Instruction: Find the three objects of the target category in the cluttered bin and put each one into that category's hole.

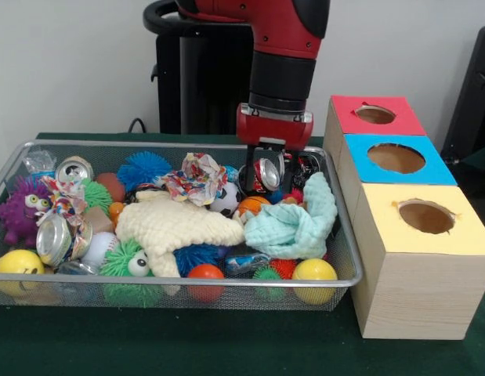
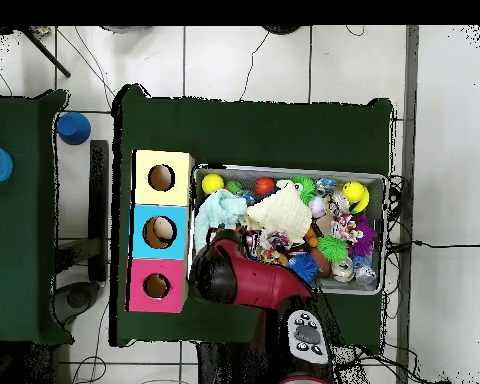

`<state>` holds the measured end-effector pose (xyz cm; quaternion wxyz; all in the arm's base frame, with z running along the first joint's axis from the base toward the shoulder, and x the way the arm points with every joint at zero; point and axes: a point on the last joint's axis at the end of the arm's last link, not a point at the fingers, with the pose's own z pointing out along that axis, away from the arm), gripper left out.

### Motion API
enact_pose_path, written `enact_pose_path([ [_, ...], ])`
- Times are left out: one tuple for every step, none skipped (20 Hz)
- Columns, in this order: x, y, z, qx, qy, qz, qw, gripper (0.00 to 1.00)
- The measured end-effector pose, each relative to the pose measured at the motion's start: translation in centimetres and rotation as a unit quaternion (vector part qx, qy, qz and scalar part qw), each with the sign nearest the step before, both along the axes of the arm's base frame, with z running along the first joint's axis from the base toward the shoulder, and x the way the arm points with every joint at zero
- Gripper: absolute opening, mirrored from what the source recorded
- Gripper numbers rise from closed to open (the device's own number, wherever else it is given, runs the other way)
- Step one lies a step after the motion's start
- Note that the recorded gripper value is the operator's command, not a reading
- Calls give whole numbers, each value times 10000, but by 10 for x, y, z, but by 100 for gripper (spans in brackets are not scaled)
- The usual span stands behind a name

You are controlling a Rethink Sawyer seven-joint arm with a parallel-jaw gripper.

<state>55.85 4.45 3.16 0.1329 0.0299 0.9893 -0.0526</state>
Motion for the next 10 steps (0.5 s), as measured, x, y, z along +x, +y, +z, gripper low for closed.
enact_pose_path([
  [4, 2, 1, 1, -40, 1, 10000, 100],
  [9, 4, 2, 1, -81, -1, 10000, 100],
  [12, 5, 3, 1, -107, -5, 9999, 100],
  [15, 6, 4, 2, -132, -7, 9999, 100],
  [17, 7, 4, 3, -155, -12, 9999, 100],
  [20, 8, 5, 5, -177, -13, 9998, 100],
  [22, 10, 6, 8, -201, -12, 9998, 100],
  [25, 12, 6, 10, -225, -12, 9997, 100],
  [26, 14, 6, 16, -231, -16, 9997, 100],
  [28, 16, 6, 22, -236, -21, 9997, 100],
])
